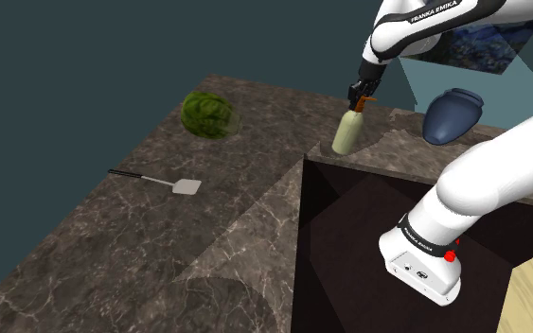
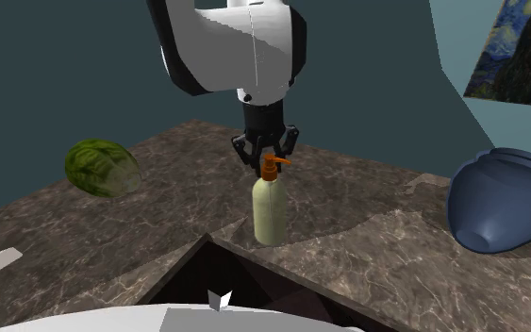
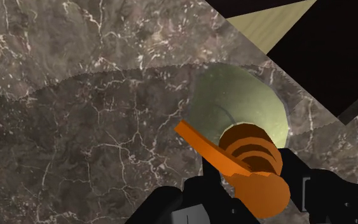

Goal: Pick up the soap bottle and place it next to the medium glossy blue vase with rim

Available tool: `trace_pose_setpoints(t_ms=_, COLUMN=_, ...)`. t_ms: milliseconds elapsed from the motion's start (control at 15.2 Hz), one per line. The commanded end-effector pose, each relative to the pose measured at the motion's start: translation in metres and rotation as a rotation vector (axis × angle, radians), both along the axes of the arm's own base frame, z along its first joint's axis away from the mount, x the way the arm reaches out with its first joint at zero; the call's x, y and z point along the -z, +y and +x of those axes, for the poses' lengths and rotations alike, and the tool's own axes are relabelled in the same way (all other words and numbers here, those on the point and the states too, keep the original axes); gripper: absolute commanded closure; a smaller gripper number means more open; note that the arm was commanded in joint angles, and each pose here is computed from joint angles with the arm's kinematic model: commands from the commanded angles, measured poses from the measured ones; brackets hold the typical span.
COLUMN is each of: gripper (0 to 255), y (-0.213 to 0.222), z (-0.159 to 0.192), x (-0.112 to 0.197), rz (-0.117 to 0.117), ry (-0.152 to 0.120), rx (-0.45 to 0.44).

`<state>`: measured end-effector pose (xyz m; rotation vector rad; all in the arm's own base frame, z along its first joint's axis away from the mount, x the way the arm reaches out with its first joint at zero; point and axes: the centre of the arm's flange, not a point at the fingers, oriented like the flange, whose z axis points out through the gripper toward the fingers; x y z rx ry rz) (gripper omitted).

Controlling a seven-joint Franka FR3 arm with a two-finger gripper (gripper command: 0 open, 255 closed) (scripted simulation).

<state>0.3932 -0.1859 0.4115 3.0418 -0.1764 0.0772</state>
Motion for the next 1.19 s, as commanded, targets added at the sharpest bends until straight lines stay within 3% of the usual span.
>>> trace_pose_setpoints(t_ms=0, gripper=255, y=0.0, z=0.0, x=0.0, rz=0.0, ry=0.001, rx=0.0)
trace_pose_setpoints(t_ms=1122, gripper=255, y=0.0, z=0.0, x=-0.089, rz=0.0, ry=0.001, rx=0.0)
